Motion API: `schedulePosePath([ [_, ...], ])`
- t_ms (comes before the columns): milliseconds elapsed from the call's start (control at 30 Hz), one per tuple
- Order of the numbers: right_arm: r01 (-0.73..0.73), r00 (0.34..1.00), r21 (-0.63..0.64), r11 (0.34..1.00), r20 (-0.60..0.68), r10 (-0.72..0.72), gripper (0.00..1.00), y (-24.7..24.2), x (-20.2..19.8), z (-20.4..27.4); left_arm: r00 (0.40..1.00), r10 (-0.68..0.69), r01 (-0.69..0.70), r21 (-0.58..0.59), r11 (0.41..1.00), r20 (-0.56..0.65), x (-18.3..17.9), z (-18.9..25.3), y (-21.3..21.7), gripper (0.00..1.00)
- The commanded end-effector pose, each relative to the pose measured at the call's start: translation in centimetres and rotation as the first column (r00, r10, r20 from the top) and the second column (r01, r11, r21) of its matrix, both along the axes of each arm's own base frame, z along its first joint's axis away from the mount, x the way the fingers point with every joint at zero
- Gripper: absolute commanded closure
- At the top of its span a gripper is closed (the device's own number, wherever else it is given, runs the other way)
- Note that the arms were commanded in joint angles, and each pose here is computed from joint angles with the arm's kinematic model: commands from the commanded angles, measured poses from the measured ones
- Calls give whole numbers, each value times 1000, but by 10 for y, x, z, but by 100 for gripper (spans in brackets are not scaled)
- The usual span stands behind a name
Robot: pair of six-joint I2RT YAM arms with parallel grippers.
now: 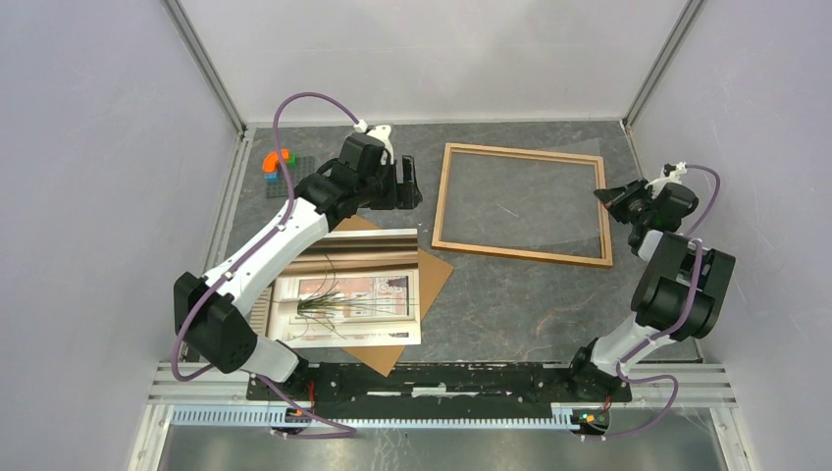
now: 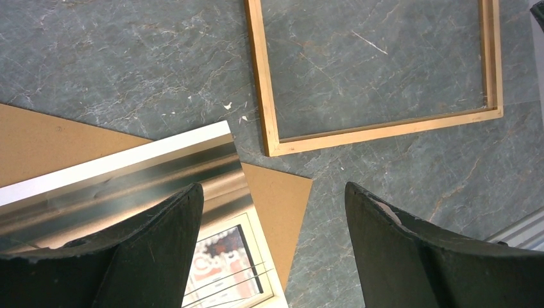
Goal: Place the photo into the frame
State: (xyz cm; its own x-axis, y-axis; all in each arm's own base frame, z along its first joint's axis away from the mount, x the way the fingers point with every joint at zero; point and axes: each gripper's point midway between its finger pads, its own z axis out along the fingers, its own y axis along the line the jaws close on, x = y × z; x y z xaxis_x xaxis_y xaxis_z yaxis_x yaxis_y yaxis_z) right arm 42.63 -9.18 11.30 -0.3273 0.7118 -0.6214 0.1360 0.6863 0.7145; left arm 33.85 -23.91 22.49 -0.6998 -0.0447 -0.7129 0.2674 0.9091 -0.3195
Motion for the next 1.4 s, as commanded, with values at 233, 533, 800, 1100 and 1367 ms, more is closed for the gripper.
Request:
schedulePosePath([
  [233,-24,999,-52,998,43,26,100,-9,11,12,998,-56,56,-3,998,27,3,2,-8,13],
  [533,-24,999,-52,998,43,26,100,-9,9,11,998,-59,59,-5,998,25,3,1,-8,13],
  [800,-25,999,-52,998,42,27,100,-9,7,10,998,-60,60,-7,998,25,2,2,-8,13],
  [1100,-17,999,-49,999,39,19,100,-11,3,7,998,-60,60,-7,998,26,2,2,-8,13],
  [1367,-17,999,-48,999,35,18,100,-10,1,3,998,-61,61,-7,998,25,2,2,-9,13],
])
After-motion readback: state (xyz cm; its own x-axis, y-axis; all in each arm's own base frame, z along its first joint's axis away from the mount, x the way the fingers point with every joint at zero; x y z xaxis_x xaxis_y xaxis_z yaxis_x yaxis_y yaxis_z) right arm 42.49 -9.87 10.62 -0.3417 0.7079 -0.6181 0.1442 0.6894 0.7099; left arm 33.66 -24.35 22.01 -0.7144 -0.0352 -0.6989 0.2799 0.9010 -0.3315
